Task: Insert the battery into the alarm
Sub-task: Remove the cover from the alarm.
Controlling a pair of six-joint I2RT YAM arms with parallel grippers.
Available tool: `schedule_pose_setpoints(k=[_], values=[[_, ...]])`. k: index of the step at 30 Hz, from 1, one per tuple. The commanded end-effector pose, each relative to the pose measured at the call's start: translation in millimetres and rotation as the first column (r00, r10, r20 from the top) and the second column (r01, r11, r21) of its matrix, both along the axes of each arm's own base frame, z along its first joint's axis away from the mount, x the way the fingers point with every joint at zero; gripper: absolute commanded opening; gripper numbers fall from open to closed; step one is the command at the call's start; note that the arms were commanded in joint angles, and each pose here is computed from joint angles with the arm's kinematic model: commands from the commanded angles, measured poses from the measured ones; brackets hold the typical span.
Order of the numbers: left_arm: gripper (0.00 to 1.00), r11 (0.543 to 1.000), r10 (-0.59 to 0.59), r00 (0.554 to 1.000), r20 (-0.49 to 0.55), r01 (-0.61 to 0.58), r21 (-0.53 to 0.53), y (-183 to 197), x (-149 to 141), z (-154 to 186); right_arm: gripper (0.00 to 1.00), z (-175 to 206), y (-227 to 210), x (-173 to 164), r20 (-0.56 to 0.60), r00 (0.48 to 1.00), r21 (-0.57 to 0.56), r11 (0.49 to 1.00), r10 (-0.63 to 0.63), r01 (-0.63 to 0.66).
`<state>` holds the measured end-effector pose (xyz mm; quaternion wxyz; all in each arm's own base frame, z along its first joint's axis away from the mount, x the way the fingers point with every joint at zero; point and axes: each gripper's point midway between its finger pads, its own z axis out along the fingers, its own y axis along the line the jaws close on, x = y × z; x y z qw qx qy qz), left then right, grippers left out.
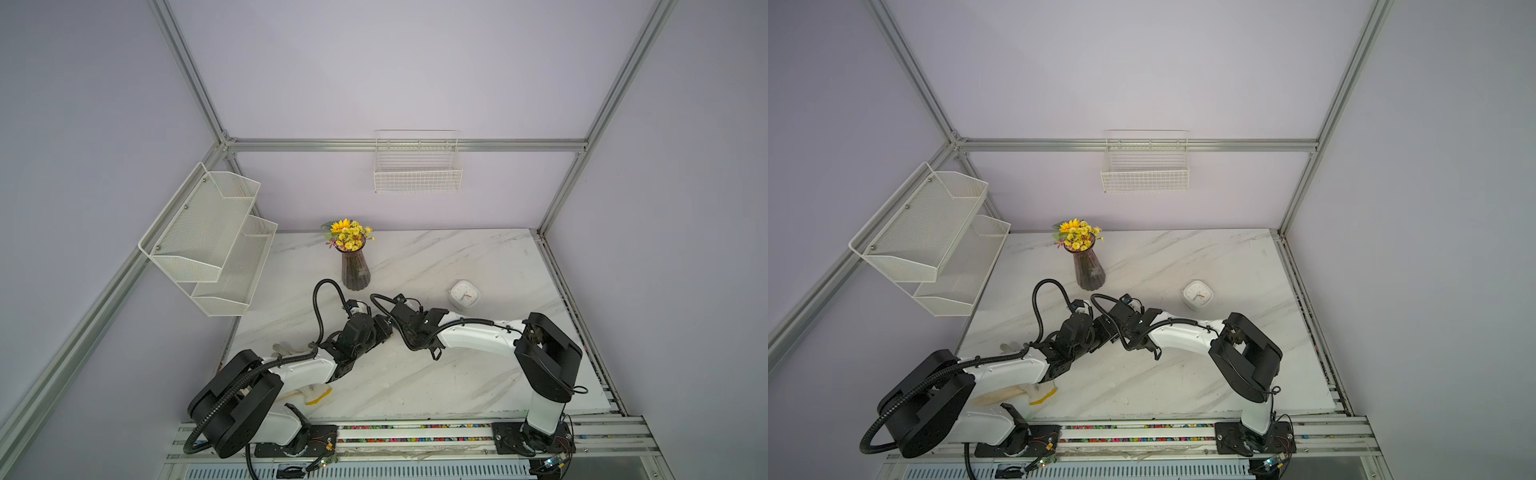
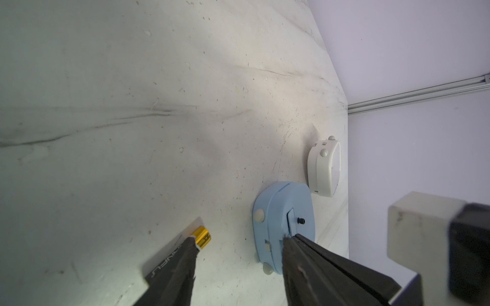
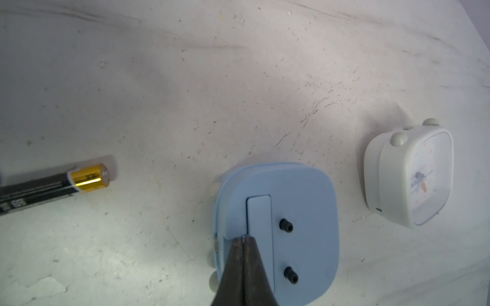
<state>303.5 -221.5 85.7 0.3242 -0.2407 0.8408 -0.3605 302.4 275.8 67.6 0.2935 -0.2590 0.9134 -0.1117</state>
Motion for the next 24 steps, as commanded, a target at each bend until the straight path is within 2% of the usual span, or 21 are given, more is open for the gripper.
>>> schedule_pose_setpoints(k=[1, 9, 17, 21, 24], values=[[0.53, 0.999, 0.030, 1.000, 0.008, -0.030, -0.016, 3, 3, 4, 0.00, 9, 0, 2, 0.024, 0.999, 0.012, 1.000, -0.024, 0.024], [0.53, 0.999, 0.028, 1.000, 0.010, -0.028, -0.015, 3, 3, 4, 0.00, 21, 2, 0, 0.033, 0.999, 0.058, 0.998, -0.028, 0.026], [0.53, 1.000, 0.028, 1.000, 0.013, -0.028, -0.007, 5, 3, 4, 0.00, 38, 9, -6, 0.029, 0.999, 0.160, 0.987, -0.017, 0.012], [0.54, 1.000, 0.023, 1.000, 0.015, -0.023, 0.010, 6, 2, 4, 0.00, 33, 7, -7, 0.024, 1.000, 0.143, 0.990, -0.010, 0.006], [0.54, 1.000, 0.016, 1.000, 0.013, -0.016, 0.018, 6, 2, 3, 0.17, 23, 4, -6, 0.021, 1.000, 0.102, 0.995, -0.004, 0.002]])
